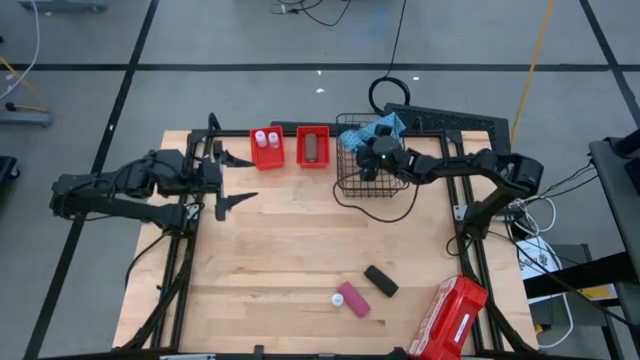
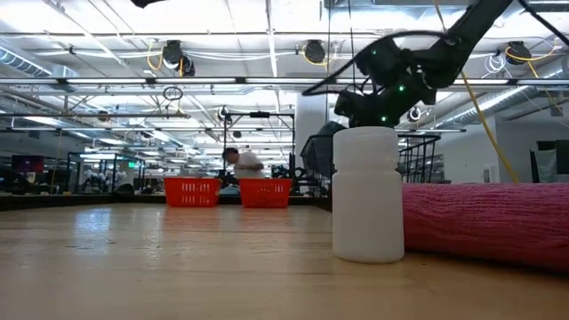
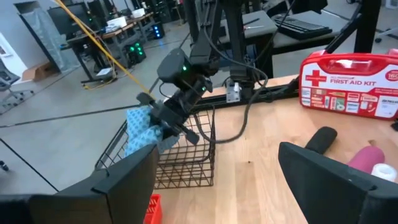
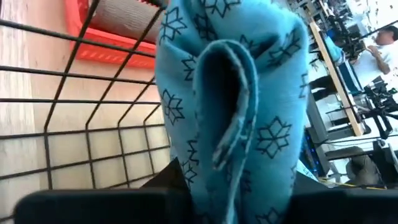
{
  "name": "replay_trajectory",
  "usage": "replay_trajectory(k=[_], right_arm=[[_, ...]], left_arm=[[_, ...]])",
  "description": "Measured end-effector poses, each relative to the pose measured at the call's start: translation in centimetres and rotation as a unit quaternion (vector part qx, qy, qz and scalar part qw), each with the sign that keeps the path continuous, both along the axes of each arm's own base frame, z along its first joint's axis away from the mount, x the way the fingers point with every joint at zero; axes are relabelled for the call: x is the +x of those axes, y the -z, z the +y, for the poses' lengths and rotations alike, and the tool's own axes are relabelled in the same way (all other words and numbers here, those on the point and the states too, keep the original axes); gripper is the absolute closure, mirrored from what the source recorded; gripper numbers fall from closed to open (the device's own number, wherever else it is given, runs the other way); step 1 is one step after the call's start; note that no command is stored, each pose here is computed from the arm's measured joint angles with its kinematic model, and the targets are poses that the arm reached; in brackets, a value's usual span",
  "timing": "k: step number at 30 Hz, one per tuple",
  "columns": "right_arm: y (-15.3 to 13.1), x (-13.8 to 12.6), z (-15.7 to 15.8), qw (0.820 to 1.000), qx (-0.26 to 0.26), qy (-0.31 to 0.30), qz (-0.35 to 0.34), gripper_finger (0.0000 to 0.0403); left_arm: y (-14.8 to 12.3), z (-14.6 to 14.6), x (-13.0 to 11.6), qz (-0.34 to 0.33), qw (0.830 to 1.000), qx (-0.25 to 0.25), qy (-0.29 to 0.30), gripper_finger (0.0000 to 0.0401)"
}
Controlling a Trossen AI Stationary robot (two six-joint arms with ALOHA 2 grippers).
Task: Pick & Place Medicine items
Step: Put the blue patient gown into the black wire basket
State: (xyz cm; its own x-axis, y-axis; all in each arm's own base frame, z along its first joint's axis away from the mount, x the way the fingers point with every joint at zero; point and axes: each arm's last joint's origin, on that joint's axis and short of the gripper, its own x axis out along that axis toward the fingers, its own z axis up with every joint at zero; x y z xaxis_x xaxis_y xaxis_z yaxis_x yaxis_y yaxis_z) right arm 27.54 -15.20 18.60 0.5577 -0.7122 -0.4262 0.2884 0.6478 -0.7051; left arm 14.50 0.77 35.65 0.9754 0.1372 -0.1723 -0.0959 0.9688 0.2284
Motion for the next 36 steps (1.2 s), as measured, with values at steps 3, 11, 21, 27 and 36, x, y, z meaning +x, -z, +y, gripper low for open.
replay_trajectory(k=[3, 11, 21, 27, 36], right_arm=[[0.4, 0.2, 0.0, 1.0, 0.01, 0.013, -0.01, 0.0285], [-0.7, -0.1, 0.5, 0.995, 0.032, 0.064, -0.069, 0.0181], [-3.4, -0.7, 2.2, 0.993, 0.031, 0.046, -0.106, 0.0148], [-3.3, -1.2, 2.2, 0.995, 0.034, 0.05, -0.077, 0.0155], [-2.6, -1.2, 2.1, 1.0, -0.008, 0.005, 0.013, 0.0264]], left_arm=[[0.1, 0.0, 0.2, 0.007, 1.0, 0.001, -0.001, 0.0067], [0.2, 0.0, 0.2, 0.01, 1.0, -0.003, -0.003, 0.0065], [0.3, 0.1, 0.1, 0.017, 1.0, 0.004, -0.012, 0.0075], [0.4, 0.3, 0.1, 0.017, 0.999, -0.004, -0.046, 0.0069], [0.4, 0.3, 0.1, 0.02, 0.999, 0.006, -0.044, 0.008]])
